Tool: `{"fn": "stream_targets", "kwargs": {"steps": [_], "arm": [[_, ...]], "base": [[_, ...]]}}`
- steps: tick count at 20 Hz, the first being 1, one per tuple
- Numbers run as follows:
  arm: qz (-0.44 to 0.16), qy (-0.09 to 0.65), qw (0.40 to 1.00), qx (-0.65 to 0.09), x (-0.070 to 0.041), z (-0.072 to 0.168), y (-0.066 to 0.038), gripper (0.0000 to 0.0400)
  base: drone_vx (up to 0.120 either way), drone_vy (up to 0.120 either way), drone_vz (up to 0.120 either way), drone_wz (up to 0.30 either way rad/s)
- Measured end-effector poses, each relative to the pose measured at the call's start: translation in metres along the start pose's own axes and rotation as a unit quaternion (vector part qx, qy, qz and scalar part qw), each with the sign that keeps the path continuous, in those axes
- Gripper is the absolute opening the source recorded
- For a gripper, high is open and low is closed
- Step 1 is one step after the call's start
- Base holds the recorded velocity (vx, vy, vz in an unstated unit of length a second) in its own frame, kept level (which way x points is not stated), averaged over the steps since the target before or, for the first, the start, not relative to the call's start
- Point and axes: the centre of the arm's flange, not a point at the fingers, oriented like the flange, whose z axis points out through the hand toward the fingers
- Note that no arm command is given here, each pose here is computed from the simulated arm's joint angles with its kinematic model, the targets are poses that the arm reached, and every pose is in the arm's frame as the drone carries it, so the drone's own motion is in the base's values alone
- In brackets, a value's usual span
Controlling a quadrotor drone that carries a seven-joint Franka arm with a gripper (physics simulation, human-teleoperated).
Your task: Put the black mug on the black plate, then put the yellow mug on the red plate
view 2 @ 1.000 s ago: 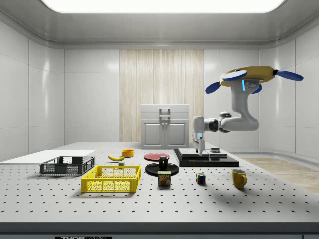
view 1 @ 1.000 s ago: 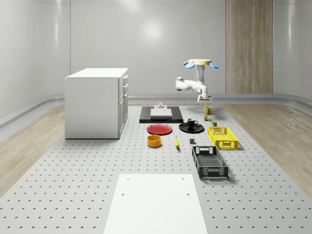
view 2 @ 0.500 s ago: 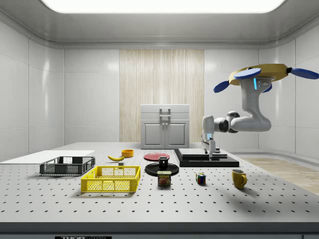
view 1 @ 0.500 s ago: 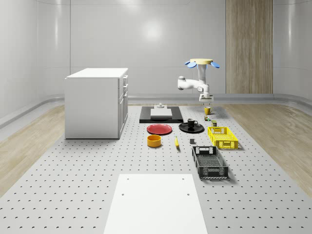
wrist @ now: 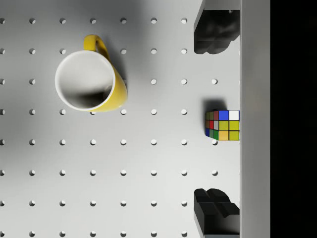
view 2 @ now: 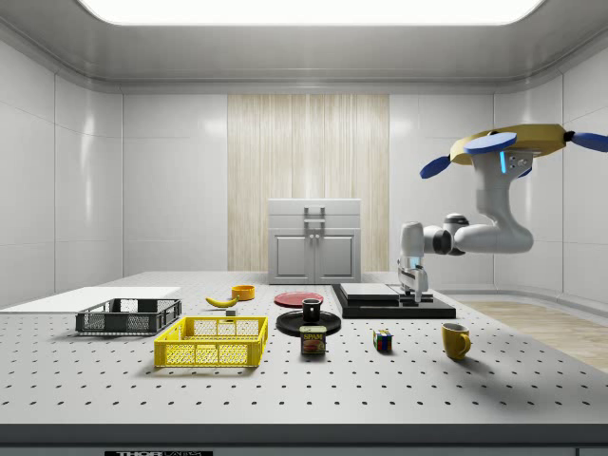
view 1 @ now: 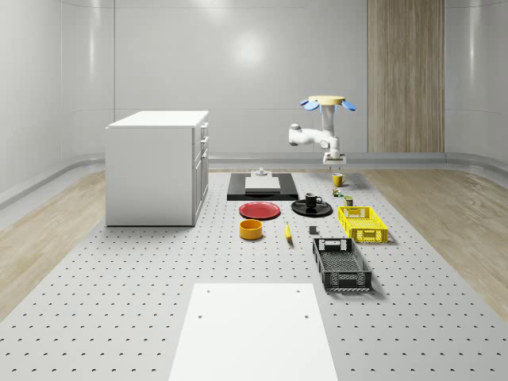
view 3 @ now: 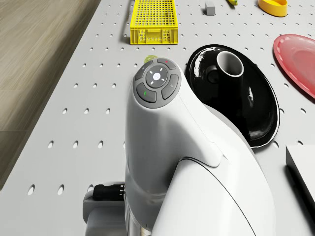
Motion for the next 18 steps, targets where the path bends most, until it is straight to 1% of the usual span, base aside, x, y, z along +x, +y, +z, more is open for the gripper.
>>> {"fn": "stream_targets", "kwargs": {"steps": [5, 11, 14, 18], "arm": [[0.0, 0.0, 1.0, 0.0, 0.0, 0.0, 0.0, 0.04], [0.0, 0.0, 1.0, 0.0, 0.0, 0.0, 0.0, 0.04], [0.0, 0.0, 1.0, 0.0, 0.0, 0.0, 0.0, 0.04], [0.0, 0.0, 1.0, 0.0, 0.0, 0.0, 0.0, 0.04]], "base": [[-0.12, 0.0, -0.12, 0.0], [-0.12, 0.0, 0.0, 0.0], [-0.12, 0.0, -0.107, 0.0], [-0.12, 0.0, 0.0, 0.0]]}}
